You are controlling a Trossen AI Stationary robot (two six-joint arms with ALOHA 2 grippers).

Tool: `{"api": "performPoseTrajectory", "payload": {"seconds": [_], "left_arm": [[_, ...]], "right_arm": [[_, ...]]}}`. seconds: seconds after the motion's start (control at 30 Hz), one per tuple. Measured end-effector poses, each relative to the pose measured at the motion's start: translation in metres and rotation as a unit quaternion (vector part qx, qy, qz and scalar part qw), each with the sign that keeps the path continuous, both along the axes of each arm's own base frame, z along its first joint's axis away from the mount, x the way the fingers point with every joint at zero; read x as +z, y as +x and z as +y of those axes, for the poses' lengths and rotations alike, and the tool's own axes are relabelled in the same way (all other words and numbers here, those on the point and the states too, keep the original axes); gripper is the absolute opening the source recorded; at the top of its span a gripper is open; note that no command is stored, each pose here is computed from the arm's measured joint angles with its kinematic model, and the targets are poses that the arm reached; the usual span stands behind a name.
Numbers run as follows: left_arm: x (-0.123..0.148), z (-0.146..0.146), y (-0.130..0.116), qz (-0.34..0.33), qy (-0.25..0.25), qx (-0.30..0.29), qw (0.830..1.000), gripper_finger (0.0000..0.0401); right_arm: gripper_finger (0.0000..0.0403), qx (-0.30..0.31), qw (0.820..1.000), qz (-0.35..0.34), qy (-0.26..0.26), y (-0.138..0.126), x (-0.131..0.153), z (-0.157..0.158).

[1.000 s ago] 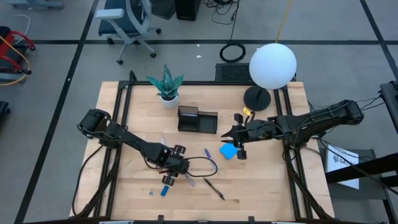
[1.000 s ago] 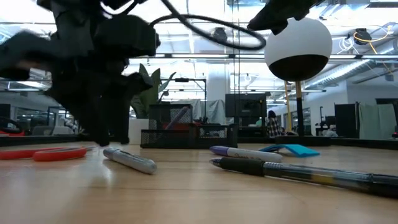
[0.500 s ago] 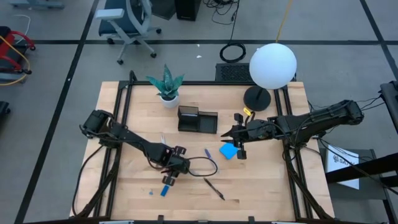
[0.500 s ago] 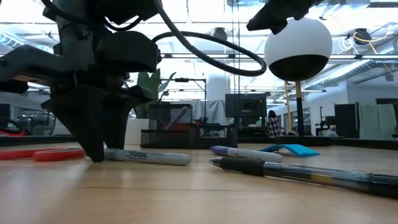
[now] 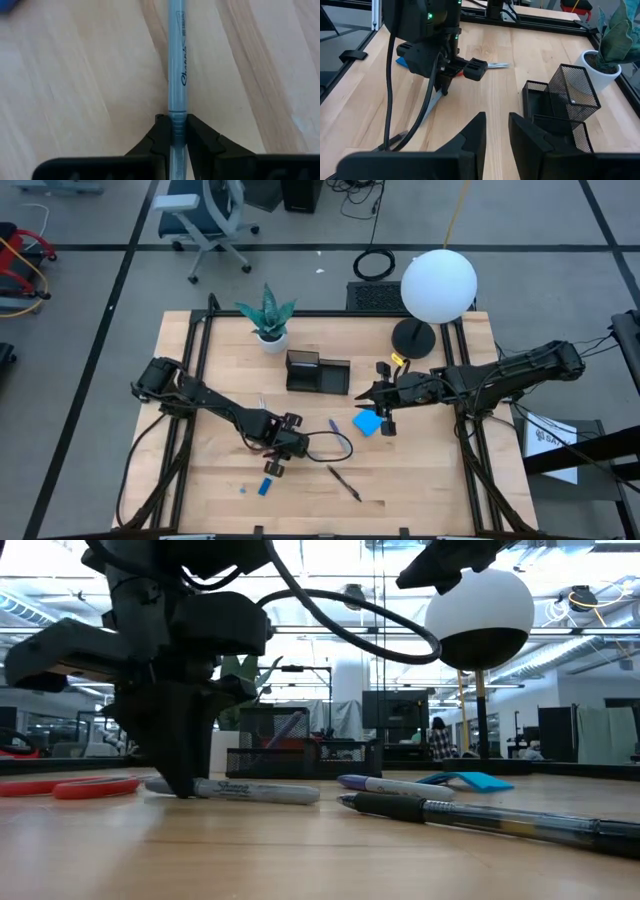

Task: Pick and place office supplies into organizer
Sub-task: Put the gray marker into the black desk organizer

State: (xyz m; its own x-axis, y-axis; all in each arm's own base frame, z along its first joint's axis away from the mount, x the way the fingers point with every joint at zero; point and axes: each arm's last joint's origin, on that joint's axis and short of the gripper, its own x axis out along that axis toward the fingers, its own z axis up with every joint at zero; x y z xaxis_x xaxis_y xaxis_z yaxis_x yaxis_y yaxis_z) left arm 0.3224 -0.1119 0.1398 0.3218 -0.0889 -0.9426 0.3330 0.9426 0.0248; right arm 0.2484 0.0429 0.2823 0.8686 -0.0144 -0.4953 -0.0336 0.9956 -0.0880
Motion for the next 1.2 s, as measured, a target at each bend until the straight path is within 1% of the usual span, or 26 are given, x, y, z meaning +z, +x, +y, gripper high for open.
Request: {"api": "performPoseTrajectory", "payload": {"seconds": [0.17,0.37,0.47,0.6,0.67,0.8,0.97,1.1,1.2], "left_arm": [[0.005,0.0,0.001,0.005,0.026,0.02,0.999,0.0043],[0.013,0.002,0.002,0.01,0.064,0.058,0.996,0.0043],[0.019,0.002,0.006,-0.003,0.071,0.084,0.994,0.0043],[0.033,0.003,0.005,-0.03,0.074,0.11,0.991,0.0043],[0.042,0.004,0.003,-0.047,0.08,0.131,0.987,0.0043],[0.064,0.008,-0.005,-0.089,0.095,0.183,0.974,0.0043],[0.081,0.005,-0.018,-0.131,0.107,0.204,0.964,0.0043],[0.089,0.001,-0.025,-0.155,0.121,0.215,0.957,0.0043],[0.095,0.002,-0.028,-0.177,0.131,0.234,0.947,0.0043]], "right_arm": [[0.0073,0.003,1.0,-0.003,-0.006,0.0,0.001,0.0],[0.0073,0.004,1.0,-0.003,-0.008,0.0,0.001,0.0],[0.0073,0.002,1.0,-0.005,-0.018,0.0,0.001,0.0],[0.0073,-0.029,0.999,-0.012,-0.039,0.001,0.002,-0.002],[0.0073,-0.049,0.997,-0.016,-0.05,0.001,0.002,-0.004],[0.0073,-0.085,0.994,-0.035,-0.066,0.001,0.006,-0.006],[0.0073,-0.122,0.988,-0.066,-0.074,0.002,0.013,-0.008],[0.0073,-0.134,0.985,-0.077,-0.075,0.002,0.015,-0.008],[0.0073,-0.135,0.985,-0.078,-0.072,0.002,0.015,-0.008]]}}
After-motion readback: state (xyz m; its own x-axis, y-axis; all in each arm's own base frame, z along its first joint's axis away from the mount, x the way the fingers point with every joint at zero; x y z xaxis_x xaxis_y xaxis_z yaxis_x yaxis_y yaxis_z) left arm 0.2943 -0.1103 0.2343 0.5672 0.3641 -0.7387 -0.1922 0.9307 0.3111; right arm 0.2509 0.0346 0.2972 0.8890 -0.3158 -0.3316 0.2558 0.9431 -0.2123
